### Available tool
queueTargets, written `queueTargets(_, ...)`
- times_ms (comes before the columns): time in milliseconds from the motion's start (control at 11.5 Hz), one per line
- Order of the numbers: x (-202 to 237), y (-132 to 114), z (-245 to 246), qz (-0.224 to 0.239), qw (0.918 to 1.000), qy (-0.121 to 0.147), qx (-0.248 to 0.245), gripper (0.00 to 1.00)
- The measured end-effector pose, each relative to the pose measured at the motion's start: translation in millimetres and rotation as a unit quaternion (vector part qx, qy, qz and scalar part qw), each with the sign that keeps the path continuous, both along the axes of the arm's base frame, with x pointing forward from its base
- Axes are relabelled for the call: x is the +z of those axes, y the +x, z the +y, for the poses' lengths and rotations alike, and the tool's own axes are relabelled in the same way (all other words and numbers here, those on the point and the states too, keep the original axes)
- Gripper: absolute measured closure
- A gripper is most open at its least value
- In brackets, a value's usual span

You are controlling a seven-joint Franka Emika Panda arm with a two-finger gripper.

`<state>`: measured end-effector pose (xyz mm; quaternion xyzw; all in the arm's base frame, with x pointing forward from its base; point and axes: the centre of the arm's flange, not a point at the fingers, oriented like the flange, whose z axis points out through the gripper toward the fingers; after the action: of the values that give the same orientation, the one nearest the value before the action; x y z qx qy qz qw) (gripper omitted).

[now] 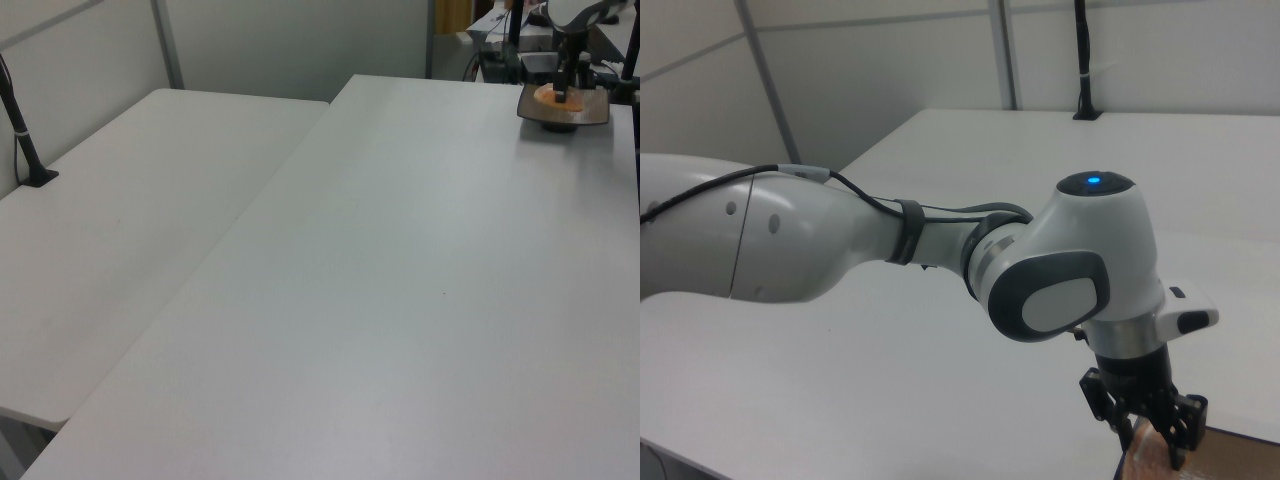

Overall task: Bread is placed on a ceramic plate
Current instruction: 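Carry the bread roll onto the brown ceramic plate and lower it, then open the gripper to release the bread roll on the plate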

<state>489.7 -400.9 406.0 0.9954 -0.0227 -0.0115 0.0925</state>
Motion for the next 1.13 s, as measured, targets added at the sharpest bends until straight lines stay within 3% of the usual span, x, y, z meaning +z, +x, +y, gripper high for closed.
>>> queueTargets(261, -1, 1, 0, 0.001, 1.0000, 0.000, 0.000, 0.00)
queueTargets(782, 6, 8, 8, -0.015, 0.9999, 0.007, -0.001, 0.00)
queueTargets(1129, 61, 17, 36, -0.084, 0.9948, 0.055, -0.013, 0.00)
